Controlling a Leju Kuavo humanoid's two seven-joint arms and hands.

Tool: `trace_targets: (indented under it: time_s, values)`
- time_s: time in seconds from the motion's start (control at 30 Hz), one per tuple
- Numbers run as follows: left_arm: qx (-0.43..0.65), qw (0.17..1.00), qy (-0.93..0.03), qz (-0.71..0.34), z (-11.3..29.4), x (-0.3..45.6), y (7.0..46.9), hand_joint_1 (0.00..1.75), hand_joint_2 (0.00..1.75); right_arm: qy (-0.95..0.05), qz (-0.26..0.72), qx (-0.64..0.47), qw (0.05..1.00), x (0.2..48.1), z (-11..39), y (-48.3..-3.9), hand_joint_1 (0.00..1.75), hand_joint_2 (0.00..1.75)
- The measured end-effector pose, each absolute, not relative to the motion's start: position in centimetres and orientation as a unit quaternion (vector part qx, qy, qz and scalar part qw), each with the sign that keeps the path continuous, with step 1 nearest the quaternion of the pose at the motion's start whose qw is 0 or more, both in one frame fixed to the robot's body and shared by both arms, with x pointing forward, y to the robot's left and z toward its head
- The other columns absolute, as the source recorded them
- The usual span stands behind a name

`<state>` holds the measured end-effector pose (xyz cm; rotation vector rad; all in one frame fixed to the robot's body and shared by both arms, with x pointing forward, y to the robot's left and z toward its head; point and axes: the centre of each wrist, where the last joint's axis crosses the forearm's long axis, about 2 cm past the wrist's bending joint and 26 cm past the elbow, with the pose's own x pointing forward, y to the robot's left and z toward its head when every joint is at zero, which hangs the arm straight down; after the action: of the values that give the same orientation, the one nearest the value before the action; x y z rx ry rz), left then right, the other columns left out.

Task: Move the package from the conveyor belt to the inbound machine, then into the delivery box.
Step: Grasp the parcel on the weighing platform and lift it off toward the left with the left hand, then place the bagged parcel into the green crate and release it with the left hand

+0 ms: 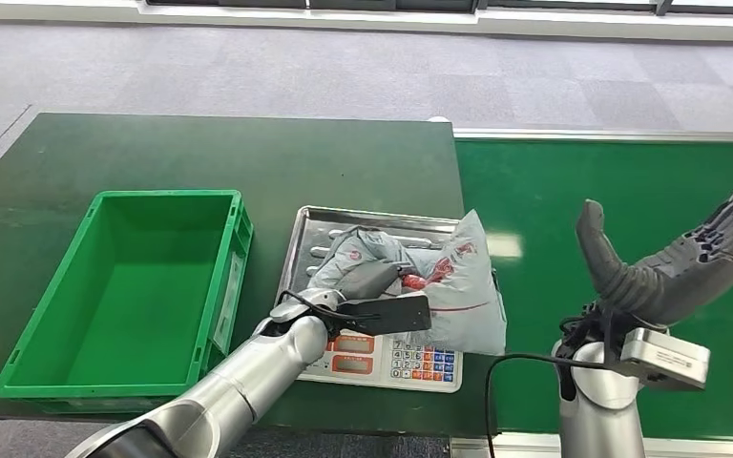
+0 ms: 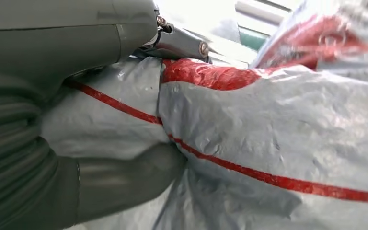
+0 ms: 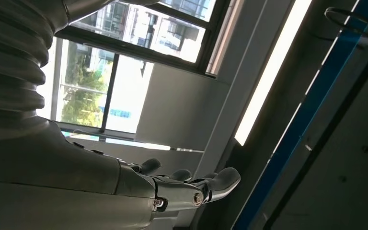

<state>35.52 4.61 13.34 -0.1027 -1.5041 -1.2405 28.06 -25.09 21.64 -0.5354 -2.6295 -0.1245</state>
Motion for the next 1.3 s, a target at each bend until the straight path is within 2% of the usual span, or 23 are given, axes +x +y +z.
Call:
trace_targets:
  time_s: [0.2, 0.4, 0.53, 0.7, 0.8, 1.1, 1.13, 1.23, 1.27, 1.3]
  values:
    - [-0.042, 0.574, -0.682, -0.451, 13.3, 35.5, 4.9, 1.75, 1.75, -0.949, -0.033, -0.192, 0.247, 26.4, 20.3, -25.3, 0.00, 1.75]
    - [-0.046, 0.589, -0.754, -0.287, 15.7, 37.6, 6.7, 1.75, 1.75, -0.943, -0.021, -0.180, 0.280, 25.5, 19.0, -25.5, 0.00, 1.75]
    - [-0.032, 0.580, -0.791, -0.193, 18.5, 39.9, 9.7, 1.75, 1.75, -0.937, -0.018, -0.170, 0.304, 24.8, 17.8, -25.6, 0.00, 1.75]
    - [0.041, 0.546, -0.830, -0.110, 21.1, 41.7, 15.1, 1.75, 1.75, -0.925, 0.003, -0.173, 0.339, 23.5, 16.3, -26.2, 0.00, 1.75]
    - [0.069, 0.534, -0.839, -0.083, 21.3, 41.8, 18.0, 1.75, 1.75, -0.918, 0.009, -0.177, 0.354, 22.7, 15.5, -26.5, 0.00, 1.75]
    - [0.131, 0.519, -0.844, -0.033, 20.1, 40.4, 22.7, 1.75, 1.75, -0.908, 0.015, -0.188, 0.375, 21.8, 14.7, -26.8, 0.00, 1.75]
    - [0.141, 0.520, -0.842, -0.024, 19.5, 39.9, 23.8, 1.61, 1.75, -0.906, 0.015, -0.189, 0.379, 21.5, 14.5, -26.9, 0.00, 1.75]
    - [0.158, 0.527, -0.835, -0.009, 17.6, 37.7, 26.7, 0.30, 1.75, -0.901, 0.016, -0.193, 0.389, 20.9, 14.0, -27.1, 0.00, 1.75]
    - [0.158, 0.530, -0.833, -0.009, 17.0, 36.8, 27.5, 0.00, 1.75, -0.900, 0.017, -0.193, 0.392, 20.8, 13.8, -27.2, 0.00, 1.75]
    - [0.154, 0.533, -0.832, -0.011, 16.4, 35.9, 28.1, 0.00, 1.75, -0.899, 0.018, -0.193, 0.393, 20.7, 13.7, -27.3, 0.00, 1.75]
